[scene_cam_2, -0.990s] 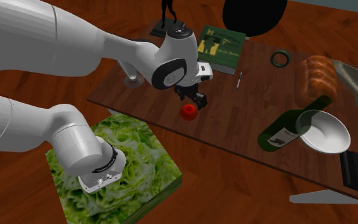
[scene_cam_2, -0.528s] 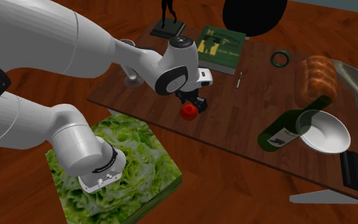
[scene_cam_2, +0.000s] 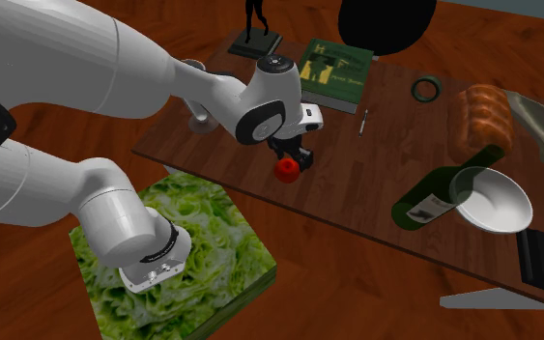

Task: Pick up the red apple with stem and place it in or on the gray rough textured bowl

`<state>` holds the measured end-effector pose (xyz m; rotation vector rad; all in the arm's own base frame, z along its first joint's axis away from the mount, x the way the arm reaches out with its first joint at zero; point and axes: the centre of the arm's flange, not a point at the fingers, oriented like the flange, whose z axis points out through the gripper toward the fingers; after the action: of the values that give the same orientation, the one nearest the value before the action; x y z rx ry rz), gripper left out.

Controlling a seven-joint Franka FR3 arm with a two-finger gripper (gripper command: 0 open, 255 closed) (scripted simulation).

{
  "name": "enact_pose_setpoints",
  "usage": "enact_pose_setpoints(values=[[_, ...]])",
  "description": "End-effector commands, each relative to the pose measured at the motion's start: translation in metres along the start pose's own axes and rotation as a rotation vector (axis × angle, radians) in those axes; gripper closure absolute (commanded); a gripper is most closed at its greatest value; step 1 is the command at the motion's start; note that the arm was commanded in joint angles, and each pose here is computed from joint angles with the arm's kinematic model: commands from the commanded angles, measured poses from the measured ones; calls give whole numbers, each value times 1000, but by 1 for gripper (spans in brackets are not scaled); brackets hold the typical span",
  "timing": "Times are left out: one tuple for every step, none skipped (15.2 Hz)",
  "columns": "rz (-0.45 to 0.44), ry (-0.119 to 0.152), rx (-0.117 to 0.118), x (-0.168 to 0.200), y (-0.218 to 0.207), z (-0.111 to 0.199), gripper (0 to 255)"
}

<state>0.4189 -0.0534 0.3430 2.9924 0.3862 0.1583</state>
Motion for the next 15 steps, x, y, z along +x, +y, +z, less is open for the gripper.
enact_pose_setpoints(values=[[0,-2,1,0,0,1,255],[0,-2,1,0,0,1,255],[0,-2,1,0,0,1,255],[0,-2,1,0,0,1,255],[0,-2,1,-1,0,1,255],[0,-2,1,0,0,1,255],[0,-2,0,0,0,1,255],[0,-2,1,0,1,-5,255],[0,-2,0,1,1,-10,255],[0,-2,0,1,2,-15,255],[0,-2,0,1,3,-20,255],[0,-2,0,2,3,-25,255],[0,-2,0,2,4,-31,255],[0,-2,0,3,5,-36,255],[0,-2,0,3,6,-41,255]])
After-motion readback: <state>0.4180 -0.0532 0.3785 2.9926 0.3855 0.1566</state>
